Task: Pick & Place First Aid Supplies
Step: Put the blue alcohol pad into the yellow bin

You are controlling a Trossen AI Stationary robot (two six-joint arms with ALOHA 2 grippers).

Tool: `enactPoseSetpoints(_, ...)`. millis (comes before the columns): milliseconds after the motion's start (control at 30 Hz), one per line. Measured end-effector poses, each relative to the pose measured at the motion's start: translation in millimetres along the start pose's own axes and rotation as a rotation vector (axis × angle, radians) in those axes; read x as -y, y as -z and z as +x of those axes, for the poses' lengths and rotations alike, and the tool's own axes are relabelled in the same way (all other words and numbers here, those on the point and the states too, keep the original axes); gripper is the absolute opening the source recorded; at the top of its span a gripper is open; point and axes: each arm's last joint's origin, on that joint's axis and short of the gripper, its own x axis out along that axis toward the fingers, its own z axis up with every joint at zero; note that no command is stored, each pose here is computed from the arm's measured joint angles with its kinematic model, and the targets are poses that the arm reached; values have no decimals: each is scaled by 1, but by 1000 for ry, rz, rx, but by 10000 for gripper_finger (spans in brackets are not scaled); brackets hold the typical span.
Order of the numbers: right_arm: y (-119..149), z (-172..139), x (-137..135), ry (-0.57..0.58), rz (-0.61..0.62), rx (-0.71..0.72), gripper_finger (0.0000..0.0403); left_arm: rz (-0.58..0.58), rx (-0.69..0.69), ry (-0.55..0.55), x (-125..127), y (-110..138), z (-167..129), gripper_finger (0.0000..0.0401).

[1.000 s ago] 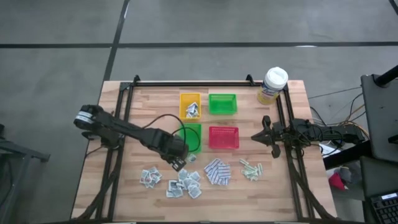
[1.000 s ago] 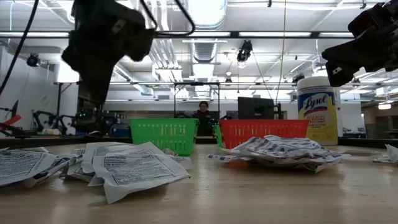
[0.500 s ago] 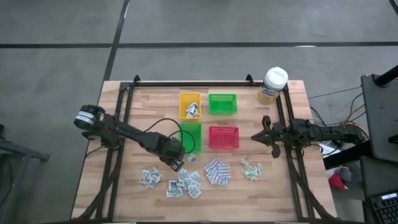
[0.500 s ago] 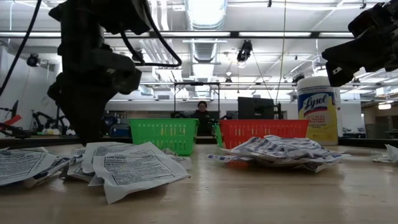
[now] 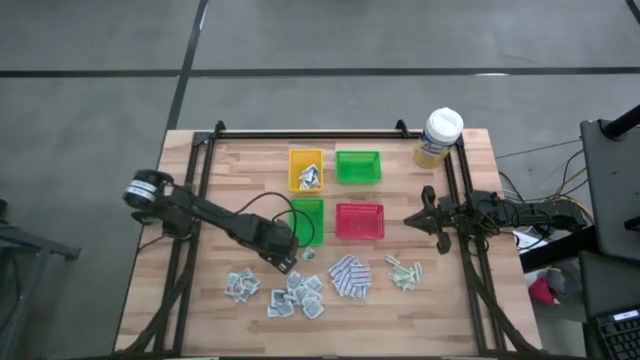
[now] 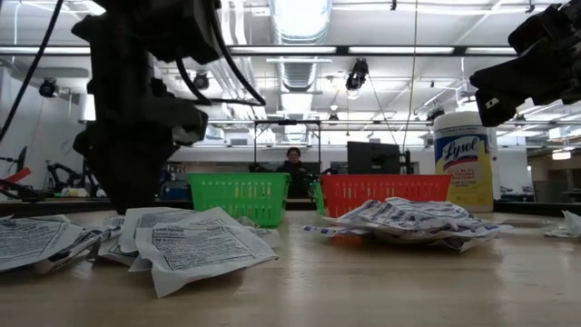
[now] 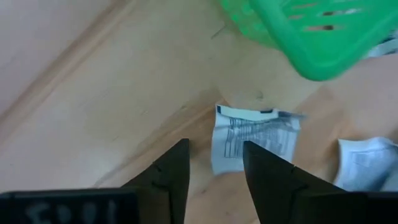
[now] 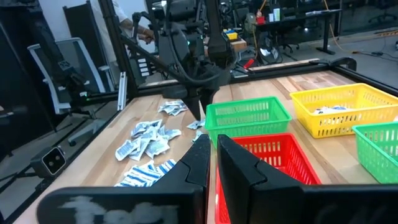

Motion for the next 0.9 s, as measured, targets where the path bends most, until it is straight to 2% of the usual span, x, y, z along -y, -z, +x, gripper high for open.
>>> enactPoseSetpoints(267, 0, 0, 0, 0, 0, 0, 28, 7, -15, -19, 1, 0, 8, 132)
enactPoseSetpoints(667, 0, 0, 0, 0, 0, 0, 28, 8, -13, -18, 1, 0, 9, 10)
enactPoseSetpoints(900, 0, 0, 0, 0, 0, 0, 28, 25, -8, -11, 2, 0, 9, 1)
